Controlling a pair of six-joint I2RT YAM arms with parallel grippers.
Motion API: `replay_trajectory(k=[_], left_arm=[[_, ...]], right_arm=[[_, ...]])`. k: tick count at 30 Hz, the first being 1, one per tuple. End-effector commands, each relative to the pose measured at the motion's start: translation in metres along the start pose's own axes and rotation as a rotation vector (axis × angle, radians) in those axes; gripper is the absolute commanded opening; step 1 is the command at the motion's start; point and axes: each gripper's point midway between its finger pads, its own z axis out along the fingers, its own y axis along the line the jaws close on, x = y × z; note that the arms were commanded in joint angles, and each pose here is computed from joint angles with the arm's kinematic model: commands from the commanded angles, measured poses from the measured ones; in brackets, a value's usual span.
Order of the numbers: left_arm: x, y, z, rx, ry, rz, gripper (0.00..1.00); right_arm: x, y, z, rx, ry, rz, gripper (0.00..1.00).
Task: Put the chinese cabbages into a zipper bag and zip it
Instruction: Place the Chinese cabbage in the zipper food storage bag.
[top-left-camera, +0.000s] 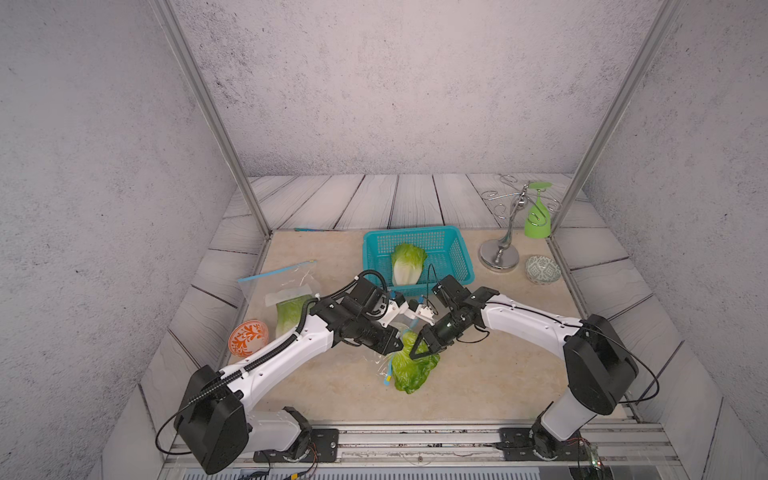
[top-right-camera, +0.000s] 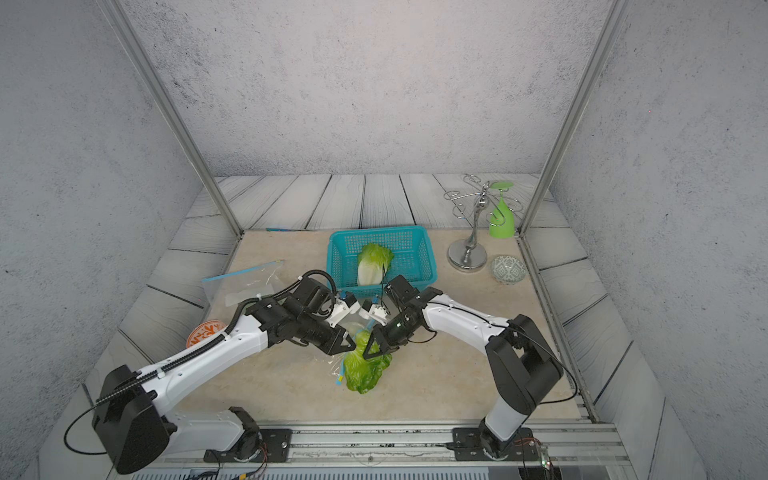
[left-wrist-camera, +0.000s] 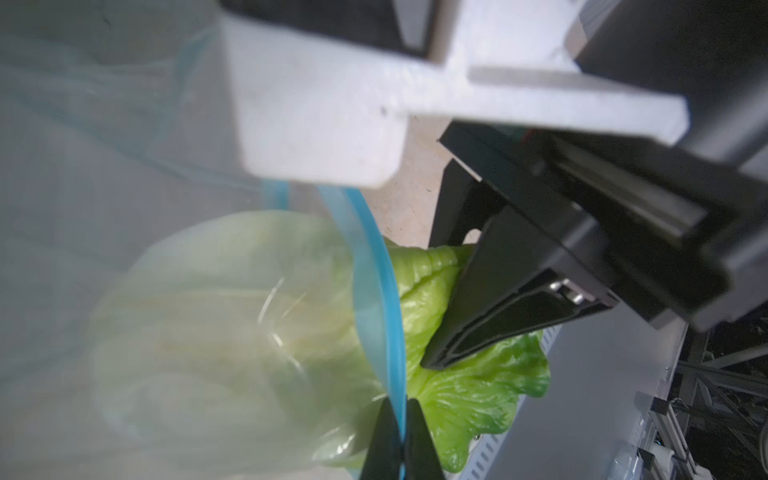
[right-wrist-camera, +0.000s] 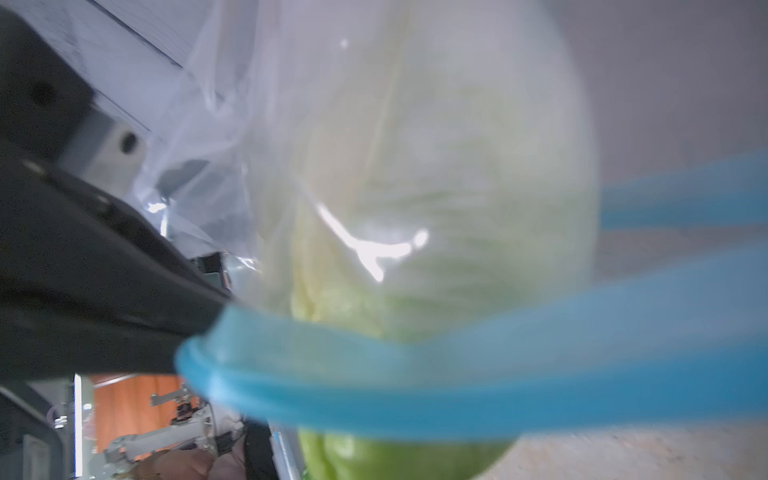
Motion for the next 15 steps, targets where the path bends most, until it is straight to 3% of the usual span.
replay_trajectory(k=[1, 7, 15], left_arm=[[0.014, -0.017, -0.004, 0.086, 0.047, 0.043, 0.0], [0.021, -0.03, -0.007, 0.15, 0.052, 0.018, 0.0], [0.027, -0.035, -0.008, 0.194, 0.003, -0.064, 0.0]], right_arm=[[-0.014, 0.037, -0.02, -0.196, -0.057, -0.037, 0.0], [-0.025, 0.045, -0.025, -0.301, -0.105, 0.047, 0.0], [-0.061, 0.059, -0.062, -0.375, -0.298, 0.144, 0.0]])
